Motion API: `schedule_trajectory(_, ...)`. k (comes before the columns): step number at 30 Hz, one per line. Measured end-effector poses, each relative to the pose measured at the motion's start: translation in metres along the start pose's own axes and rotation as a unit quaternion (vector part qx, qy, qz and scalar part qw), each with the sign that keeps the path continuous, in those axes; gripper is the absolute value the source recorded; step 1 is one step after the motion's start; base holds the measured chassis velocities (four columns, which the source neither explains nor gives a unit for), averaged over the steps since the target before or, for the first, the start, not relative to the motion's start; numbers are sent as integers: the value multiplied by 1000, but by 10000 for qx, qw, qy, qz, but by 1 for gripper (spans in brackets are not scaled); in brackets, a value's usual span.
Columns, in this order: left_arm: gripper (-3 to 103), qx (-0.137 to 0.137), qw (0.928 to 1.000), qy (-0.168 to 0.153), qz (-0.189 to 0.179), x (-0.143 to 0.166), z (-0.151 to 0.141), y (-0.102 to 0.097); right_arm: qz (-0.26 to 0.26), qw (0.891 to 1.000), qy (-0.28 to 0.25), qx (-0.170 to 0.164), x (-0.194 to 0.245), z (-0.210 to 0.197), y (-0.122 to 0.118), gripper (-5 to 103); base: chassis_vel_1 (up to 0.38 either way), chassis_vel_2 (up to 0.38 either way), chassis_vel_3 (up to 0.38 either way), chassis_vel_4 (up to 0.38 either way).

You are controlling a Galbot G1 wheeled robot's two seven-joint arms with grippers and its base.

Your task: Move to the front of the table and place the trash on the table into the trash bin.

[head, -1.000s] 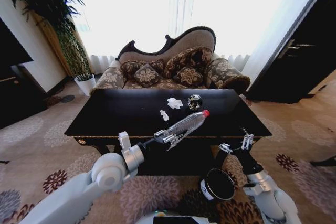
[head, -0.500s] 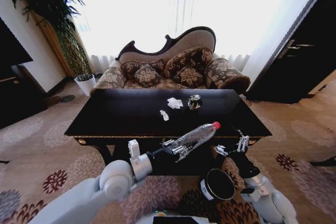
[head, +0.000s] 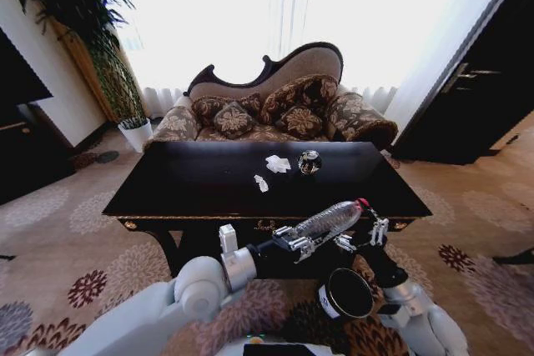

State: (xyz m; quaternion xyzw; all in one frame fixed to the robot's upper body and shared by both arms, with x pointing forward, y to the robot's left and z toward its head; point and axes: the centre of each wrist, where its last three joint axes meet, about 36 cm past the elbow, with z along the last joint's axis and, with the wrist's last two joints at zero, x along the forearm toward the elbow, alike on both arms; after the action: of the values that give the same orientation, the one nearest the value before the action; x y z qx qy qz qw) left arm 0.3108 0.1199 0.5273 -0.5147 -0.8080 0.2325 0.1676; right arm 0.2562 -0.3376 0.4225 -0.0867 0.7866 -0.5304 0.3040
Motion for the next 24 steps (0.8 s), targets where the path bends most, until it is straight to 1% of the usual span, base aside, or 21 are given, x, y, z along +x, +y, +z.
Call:
schedule_trajectory(3,40,10,10000,53,-2,0,4,-1,-2,10000,4,-7,0,0,1,100,0,0,0,0)
schedule_trajectory(7,40,-90,9999,135,-17,0,12,0,-14,10000,8,-42,1,1,2,100,0,0,0,0)
schedule_trajectory(8,40,-110,9998,155,-12,0,15,0,-34,10000,5,-58,2,2,3,102,0,0,0,0)
schedule_trajectory(9,40,-124,9998,159,-9,1,16,0,-44,10000,2,-67,2,3,3,99,0,0,0,0)
schedule_trajectory(10,40,-124,9998,159,-9,1,16,0,-44,10000,2,-67,2,3,3,99,0,0,0,0)
schedule_trajectory(13,40,-137,9998,135,-9,1,17,0,-62,9999,17,-97,4,3,5,83,0,0,0,0)
schedule_trajectory(15,40,-139,9998,130,-13,1,16,1,-65,9999,21,-103,4,3,5,83,0,0,0,0)
schedule_trajectory(19,40,-146,9998,112,-43,2,16,3,-69,9999,27,-128,5,3,6,61,0,0,0,0)
schedule_trajectory(21,40,-143,9998,111,-45,2,16,3,-67,9999,27,-129,5,3,7,61,0,0,0,0)
schedule_trajectory(24,40,-135,9998,108,-53,1,16,3,-66,9999,30,-132,4,4,7,50,0,0,0,0)
